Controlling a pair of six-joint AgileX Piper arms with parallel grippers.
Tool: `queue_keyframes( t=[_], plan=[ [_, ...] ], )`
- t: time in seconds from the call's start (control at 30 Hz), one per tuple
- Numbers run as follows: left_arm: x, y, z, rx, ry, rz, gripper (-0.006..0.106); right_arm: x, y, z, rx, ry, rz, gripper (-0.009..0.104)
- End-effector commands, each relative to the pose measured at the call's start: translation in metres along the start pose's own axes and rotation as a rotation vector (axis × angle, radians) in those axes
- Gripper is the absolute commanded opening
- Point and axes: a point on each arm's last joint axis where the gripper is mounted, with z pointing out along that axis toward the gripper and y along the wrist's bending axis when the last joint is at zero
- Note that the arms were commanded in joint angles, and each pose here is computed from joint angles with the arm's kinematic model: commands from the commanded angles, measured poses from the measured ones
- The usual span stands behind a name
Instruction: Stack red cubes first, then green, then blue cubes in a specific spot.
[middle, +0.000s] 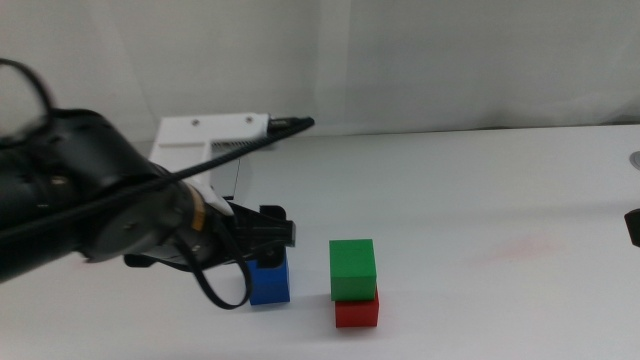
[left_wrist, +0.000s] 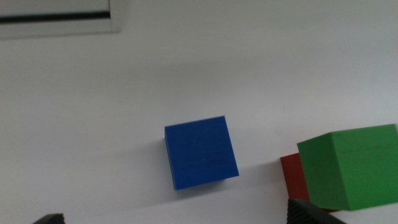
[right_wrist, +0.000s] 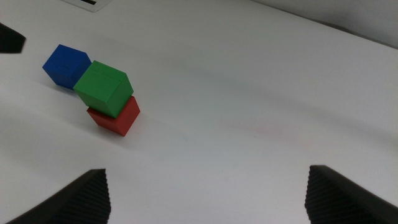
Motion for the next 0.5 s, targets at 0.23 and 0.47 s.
queue_keyframes(
  t=[0.23, 0.47],
  plan=[
    [-0.002, -0.013, 0.035, 0.006, 0.028, -0.032, 0.087, 0.000, -0.001, 0.001, 0.009, -0.009, -0.005, 0.084],
    [0.000, -0.018, 0.057, -0.002, 0.052, -0.030, 0.087, 0.000, -0.001, 0.001, 0.004, -0.008, 0.023, 0.084]
  ],
)
